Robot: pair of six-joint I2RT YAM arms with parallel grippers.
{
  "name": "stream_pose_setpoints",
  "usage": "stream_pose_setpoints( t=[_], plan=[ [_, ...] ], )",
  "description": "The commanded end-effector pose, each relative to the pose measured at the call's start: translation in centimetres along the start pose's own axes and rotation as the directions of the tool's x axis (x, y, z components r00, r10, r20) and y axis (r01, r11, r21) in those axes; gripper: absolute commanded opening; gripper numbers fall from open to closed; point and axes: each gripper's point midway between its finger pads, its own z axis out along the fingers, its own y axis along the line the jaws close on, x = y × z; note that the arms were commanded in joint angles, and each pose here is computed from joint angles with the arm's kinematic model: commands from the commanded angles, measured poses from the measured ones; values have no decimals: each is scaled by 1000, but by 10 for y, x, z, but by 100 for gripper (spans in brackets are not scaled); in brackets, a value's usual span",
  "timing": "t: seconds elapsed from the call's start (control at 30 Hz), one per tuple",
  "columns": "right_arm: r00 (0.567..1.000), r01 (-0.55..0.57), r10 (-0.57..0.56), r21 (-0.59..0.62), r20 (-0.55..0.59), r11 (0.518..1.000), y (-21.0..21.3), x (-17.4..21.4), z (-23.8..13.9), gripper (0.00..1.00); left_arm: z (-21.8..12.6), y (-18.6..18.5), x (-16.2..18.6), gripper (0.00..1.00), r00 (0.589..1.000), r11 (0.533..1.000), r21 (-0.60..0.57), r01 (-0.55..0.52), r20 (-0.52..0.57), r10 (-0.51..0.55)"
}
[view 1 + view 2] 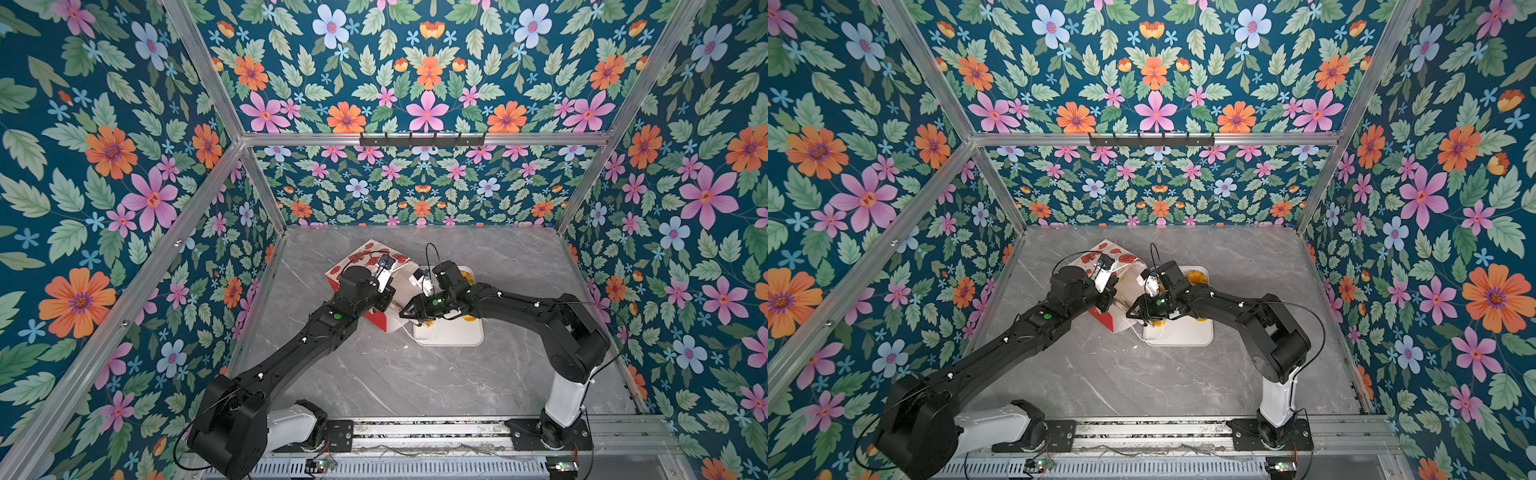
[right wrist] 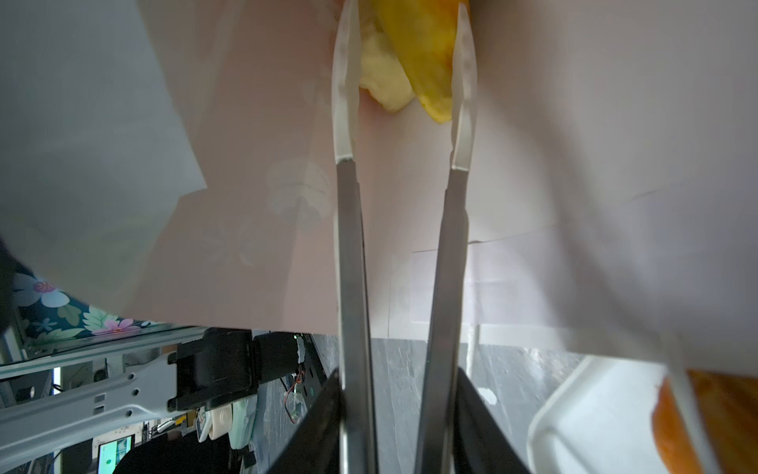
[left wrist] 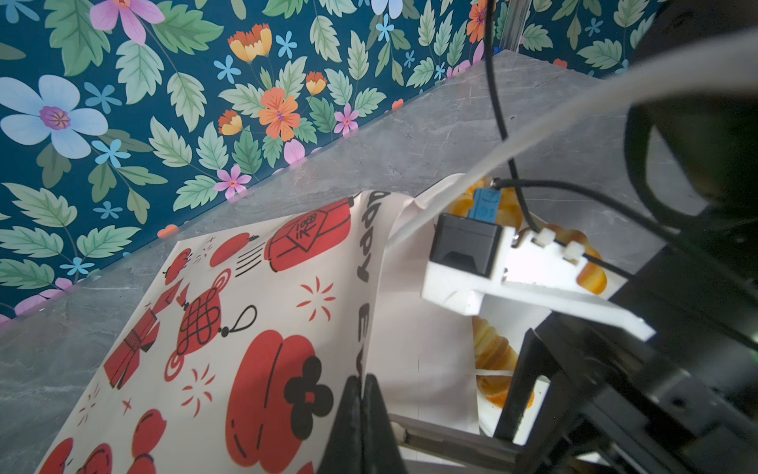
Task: Take the fake bread out of the paper bag
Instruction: 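Pinch the flat yellow bread inside the bag with the tongs, then pull the flat yellow bread out of the bag and lay it on the tray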
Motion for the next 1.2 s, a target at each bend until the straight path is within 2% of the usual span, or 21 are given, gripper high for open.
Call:
stream_pose_setpoints(
  t=[0.0,0.33,0.53,0.93,1.17],
  plan=[
    [998,43,-45,-33,-49,999,7,8,4,38,0,-2,-12,0,999,1000,14,4,45,-5],
    [995,76,-78,-39,-69,996,14,11,-3,19,2,-2,-12,0,999,1000,18,5,45,-5],
    [993,100,-101,-18,-66,995,22,14,-18,18,0,-1,-10,0,999,1000,10,3,40,-4],
    [998,50,-49,39,-38,998,4,29,-50,15,-2,2,-11,0,999,1000,-6,-1,37,1],
    [998,59,-59,42,11,997,13,37,-79,14,-1,2,-11,0,999,1000,-9,-1,36,1]
  ],
)
